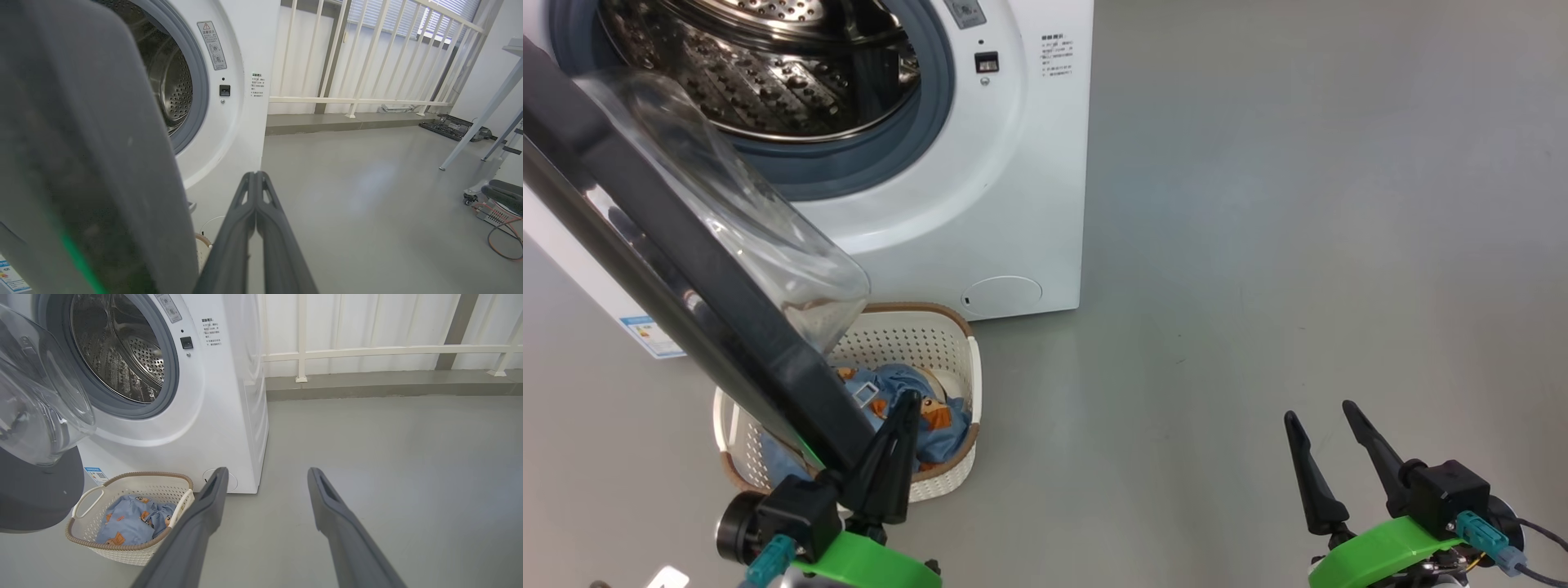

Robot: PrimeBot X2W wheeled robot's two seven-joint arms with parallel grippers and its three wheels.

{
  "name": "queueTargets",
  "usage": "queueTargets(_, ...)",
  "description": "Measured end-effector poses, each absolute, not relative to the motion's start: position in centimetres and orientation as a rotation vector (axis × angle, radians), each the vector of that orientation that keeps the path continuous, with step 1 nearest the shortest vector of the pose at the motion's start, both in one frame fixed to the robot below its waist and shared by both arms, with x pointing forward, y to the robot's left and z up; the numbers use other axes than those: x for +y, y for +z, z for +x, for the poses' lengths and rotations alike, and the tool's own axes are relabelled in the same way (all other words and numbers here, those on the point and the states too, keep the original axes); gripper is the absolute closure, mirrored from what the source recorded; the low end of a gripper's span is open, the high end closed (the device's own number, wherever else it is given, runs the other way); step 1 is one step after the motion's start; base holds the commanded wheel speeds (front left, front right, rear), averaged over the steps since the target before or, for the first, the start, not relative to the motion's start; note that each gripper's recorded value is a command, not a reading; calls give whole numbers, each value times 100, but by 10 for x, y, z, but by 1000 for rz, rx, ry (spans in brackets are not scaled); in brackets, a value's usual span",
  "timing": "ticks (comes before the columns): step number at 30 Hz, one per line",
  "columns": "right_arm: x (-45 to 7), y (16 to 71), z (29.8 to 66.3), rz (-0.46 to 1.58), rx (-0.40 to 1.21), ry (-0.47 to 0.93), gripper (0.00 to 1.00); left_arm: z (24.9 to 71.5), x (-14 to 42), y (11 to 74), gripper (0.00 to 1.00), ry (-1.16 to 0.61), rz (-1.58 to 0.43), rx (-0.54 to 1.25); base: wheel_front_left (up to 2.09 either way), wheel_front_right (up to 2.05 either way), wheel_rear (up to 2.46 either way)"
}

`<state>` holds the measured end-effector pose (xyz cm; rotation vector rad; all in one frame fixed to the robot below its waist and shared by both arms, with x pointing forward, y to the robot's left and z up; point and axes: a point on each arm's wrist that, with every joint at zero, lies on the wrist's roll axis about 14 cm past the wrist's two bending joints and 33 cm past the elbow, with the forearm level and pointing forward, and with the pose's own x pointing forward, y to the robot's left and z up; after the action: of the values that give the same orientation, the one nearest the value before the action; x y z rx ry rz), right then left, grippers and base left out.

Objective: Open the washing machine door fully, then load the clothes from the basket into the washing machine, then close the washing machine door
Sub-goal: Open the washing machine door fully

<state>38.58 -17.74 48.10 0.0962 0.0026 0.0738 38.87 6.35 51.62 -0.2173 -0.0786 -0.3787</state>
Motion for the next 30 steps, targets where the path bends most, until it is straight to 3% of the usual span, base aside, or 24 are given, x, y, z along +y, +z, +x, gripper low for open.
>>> queueTargets(30, -160, 477, 394, 106, 14, 123, 0, 390, 84, 520, 100, -301, -234, -93, 0, 0, 0)
